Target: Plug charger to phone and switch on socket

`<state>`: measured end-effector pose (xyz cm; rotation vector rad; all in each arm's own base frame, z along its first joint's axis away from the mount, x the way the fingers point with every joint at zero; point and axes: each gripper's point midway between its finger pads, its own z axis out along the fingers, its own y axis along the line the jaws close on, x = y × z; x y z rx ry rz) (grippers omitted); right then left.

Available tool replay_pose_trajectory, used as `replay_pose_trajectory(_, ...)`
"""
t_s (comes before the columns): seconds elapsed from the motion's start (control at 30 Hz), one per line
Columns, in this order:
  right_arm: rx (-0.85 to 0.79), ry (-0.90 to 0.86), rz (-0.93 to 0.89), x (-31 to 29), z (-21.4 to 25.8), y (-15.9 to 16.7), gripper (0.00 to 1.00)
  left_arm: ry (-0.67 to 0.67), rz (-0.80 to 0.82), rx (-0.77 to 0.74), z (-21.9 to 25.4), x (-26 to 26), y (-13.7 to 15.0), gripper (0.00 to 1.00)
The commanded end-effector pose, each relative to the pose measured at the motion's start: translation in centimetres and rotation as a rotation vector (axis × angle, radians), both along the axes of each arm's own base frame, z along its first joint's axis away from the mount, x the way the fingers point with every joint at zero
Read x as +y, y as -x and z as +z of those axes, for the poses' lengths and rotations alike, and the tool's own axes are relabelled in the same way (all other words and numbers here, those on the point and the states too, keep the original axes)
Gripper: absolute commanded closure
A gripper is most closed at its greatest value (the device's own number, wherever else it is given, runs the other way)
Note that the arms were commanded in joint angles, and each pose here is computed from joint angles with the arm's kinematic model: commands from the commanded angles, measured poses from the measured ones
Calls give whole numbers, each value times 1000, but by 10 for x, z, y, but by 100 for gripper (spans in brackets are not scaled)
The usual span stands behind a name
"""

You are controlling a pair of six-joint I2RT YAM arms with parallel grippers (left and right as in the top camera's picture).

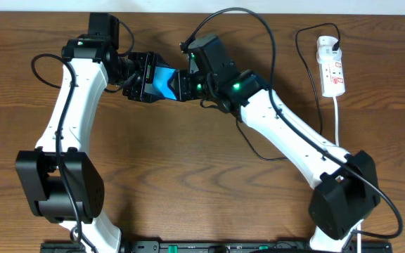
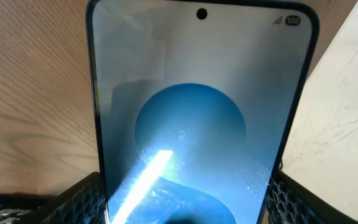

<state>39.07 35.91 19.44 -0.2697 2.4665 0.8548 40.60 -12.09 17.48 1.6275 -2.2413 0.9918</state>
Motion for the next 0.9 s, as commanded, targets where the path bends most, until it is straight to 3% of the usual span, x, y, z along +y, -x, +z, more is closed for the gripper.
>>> replay_pose_trajectory(0.0,21,5,-7,4,-8,3,67,43,-8,-35,19,-5,1,93)
replay_pose_trajectory(0.47,8,-2,-26,8,-5,1,80,44,-9,-34,19,-5,1,93)
replay_pose_trajectory(0.87,-6,-15,-19,12,-2,1,99,43,-9,-34,19,-5,1,93)
